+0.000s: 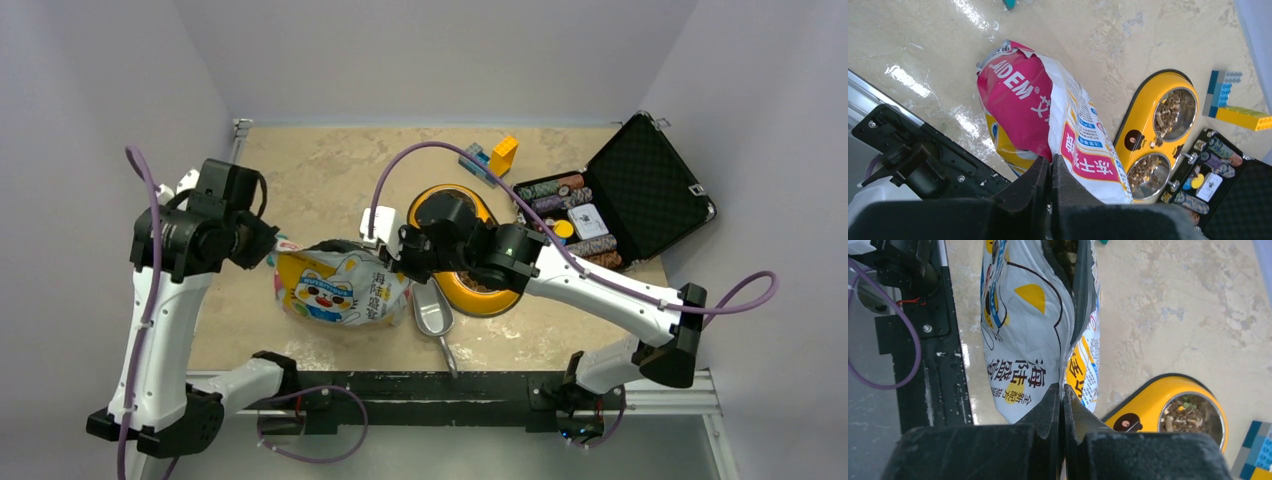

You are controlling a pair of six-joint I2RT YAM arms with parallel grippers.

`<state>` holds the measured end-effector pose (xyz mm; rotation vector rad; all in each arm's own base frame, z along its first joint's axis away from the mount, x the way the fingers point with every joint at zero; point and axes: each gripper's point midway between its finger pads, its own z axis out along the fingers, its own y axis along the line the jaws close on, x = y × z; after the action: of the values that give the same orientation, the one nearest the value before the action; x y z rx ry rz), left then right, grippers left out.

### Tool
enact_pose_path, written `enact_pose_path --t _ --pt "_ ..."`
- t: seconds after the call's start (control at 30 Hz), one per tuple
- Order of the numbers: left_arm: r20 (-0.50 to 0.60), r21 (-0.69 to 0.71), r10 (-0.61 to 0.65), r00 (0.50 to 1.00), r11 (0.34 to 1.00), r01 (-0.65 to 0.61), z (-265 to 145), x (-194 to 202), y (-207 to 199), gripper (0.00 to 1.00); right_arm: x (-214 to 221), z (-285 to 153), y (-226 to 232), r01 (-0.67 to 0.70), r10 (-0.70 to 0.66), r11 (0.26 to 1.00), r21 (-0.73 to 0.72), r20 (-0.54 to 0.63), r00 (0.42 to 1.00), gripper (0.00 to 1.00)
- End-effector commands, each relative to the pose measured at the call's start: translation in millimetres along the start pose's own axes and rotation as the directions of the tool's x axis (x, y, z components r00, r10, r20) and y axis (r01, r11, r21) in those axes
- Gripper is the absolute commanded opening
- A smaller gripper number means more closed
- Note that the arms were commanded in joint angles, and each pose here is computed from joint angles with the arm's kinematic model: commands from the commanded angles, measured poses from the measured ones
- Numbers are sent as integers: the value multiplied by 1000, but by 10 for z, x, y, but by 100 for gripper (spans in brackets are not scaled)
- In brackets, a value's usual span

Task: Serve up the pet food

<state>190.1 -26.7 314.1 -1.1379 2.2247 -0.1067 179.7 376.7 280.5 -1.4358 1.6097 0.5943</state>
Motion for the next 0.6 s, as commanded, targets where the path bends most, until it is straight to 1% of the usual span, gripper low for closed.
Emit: enact_pose_path --t 0.0,0.13,0.23,0.27,0.3,0.33,0.37,0.4,0.47,0.5,0.53,0.57 --pt "-10 50 -73 997 996 73 -295 85 312 19 -216 -213 -49 -99 98 994 45 25 995 0" --pt "-94 124 -153 984 979 164 -427 256 305 52 -318 -192 -60 -110 109 993 52 28 994 0" --pt "-162 155 -220 962 957 244 -516 390 339 72 -348 -166 -82 -107 105 992 62 34 994 0" --pt "-196 171 -227 954 950 262 -548 450 325 81 -361 -164 -90 -107 105 992 64 34 994 0" --pt "-244 177 -232 941 944 279 -571 536 307 84 -371 -155 -99 -106 104 992 67 33 994 0" --pt "-294 164 -249 923 938 305 -572 631 304 85 -381 -149 -110 -103 100 992 71 34 994 0" --pt "-355 145 -268 895 931 336 -578 749 296 86 -387 -140 -119 -96 94 993 74 34 995 0" --pt "-429 127 -286 857 920 371 -599 871 248 87 -389 -128 -126 -92 90 993 75 33 995 0" --pt "-528 139 -295 796 895 424 -585 1007 69 90 -395 -115 -114 -87 85 994 67 28 996 0" --pt "-565 140 -300 769 883 448 -565 1058 -9 92 -401 -114 -112 -86 84 994 65 26 996 0" --pt "-583 145 -304 753 873 465 -536 1076 -76 93 -404 -112 -106 -81 80 995 63 27 996 0" --pt "-587 163 -300 752 866 472 -509 1064 -143 94 -402 -105 -107 -78 76 995 63 29 997 0"
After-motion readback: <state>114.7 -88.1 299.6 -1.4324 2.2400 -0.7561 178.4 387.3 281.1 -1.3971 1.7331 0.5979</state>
